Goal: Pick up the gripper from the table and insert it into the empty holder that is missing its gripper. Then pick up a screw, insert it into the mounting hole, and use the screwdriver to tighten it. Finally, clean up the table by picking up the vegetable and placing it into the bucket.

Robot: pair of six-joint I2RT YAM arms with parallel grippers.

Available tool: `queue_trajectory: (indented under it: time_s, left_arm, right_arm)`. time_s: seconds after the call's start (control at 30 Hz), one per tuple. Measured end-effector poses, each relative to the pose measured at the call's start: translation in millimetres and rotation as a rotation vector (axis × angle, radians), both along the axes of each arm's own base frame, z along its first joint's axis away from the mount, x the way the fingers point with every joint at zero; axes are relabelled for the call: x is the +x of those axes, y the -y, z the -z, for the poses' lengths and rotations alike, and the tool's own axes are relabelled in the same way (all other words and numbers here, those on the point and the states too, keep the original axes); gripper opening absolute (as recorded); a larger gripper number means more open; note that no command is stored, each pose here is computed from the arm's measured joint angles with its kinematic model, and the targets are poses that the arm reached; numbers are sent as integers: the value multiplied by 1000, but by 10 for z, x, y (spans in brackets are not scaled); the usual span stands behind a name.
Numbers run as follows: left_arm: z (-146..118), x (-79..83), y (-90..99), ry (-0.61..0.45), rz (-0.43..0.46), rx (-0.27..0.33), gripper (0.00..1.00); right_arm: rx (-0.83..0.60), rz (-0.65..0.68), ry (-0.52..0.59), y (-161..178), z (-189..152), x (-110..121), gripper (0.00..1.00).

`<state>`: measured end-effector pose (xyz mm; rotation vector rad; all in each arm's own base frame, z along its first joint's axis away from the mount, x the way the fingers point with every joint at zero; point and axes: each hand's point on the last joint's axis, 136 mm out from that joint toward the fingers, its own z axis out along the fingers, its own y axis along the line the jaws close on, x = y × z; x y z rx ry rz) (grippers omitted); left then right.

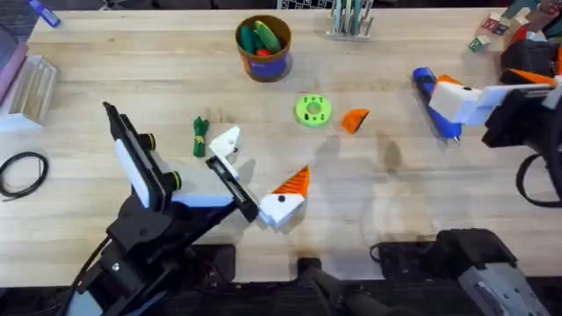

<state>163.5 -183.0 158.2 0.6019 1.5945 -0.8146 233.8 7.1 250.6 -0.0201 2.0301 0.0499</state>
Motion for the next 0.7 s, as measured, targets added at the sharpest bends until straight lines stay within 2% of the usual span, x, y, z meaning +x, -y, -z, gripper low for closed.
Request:
queue_trajectory:
  time_s: [0.5,0.7]
  left_arm:
    - [6,35,-29,-3,-26,1,988]
    - [6,35,-29,-3,-27,1,988]
  right_arm:
    - [0,0,43,0,-95,45,991]
    - [17,-15,-26,-36,52,-1,991]
